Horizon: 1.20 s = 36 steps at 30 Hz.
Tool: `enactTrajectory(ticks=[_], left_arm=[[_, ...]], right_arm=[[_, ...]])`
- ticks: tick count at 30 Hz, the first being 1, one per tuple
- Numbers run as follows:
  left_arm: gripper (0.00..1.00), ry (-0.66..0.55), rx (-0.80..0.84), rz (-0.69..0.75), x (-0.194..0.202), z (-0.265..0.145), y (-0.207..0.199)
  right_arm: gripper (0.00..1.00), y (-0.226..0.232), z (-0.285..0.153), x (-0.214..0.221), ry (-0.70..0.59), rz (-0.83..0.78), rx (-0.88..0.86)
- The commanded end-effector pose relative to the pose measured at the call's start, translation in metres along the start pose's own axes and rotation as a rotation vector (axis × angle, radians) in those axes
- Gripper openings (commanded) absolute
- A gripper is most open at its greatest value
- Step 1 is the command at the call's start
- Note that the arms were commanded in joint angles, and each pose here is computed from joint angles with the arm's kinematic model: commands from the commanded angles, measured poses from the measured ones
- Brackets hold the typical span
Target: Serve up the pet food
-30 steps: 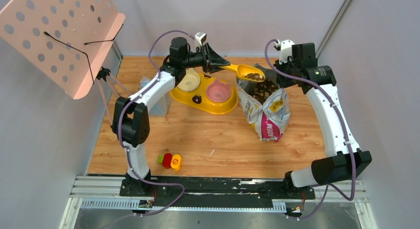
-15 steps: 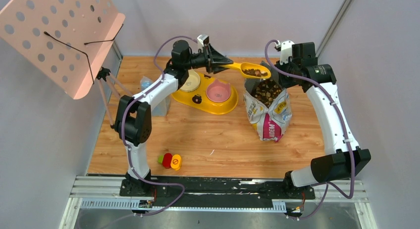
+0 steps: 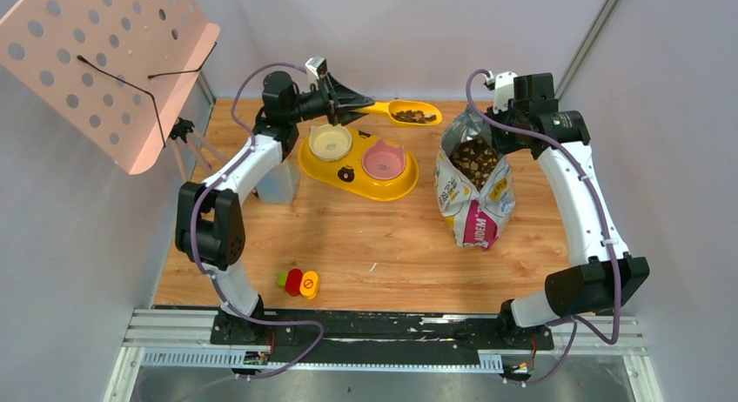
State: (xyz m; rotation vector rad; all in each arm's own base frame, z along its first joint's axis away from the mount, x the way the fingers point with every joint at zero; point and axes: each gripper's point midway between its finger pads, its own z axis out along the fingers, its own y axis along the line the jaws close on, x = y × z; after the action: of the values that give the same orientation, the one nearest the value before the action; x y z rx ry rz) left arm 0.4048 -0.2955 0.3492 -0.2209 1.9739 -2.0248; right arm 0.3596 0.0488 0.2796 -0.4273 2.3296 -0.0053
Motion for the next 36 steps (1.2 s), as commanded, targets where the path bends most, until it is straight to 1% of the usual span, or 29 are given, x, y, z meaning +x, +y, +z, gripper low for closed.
enactTrajectory(ticks=[1,5,10,16,23,29,36], left_arm=[[0.0,-0.026,0.039,0.136,0.012,-0.027,-0.034],[0.0,-0.099,0.002,0.137,-0.001,-0.044,-0.018],[0.0,-0.159,-0.03,0.172,-0.014,-0.058,-0.001],[0.0,-0.247,-0.086,0.169,-0.034,-0.08,0.028],[0.0,-0.323,-0.194,0.189,-0.047,-0.089,0.064],[0.0,-0.363,-0.276,0.204,-0.062,-0.093,0.092],[0.0,-0.372,-0.348,0.25,-0.076,-0.098,0.109]], right_arm=[[0.0,0.001,0.004,-0.011,-0.029,0.01,-0.012],[0.0,0.002,0.0,-0.014,-0.045,0.013,-0.017],[0.0,0.003,-0.006,-0.013,-0.059,0.013,-0.02],[0.0,0.004,-0.015,-0.007,-0.071,0.01,-0.016],[0.0,0.006,-0.019,-0.002,-0.074,0.011,-0.021],[0.0,0.007,-0.021,-0.002,-0.078,0.015,-0.024],[0.0,0.008,-0.022,0.0,-0.078,0.013,-0.027]])
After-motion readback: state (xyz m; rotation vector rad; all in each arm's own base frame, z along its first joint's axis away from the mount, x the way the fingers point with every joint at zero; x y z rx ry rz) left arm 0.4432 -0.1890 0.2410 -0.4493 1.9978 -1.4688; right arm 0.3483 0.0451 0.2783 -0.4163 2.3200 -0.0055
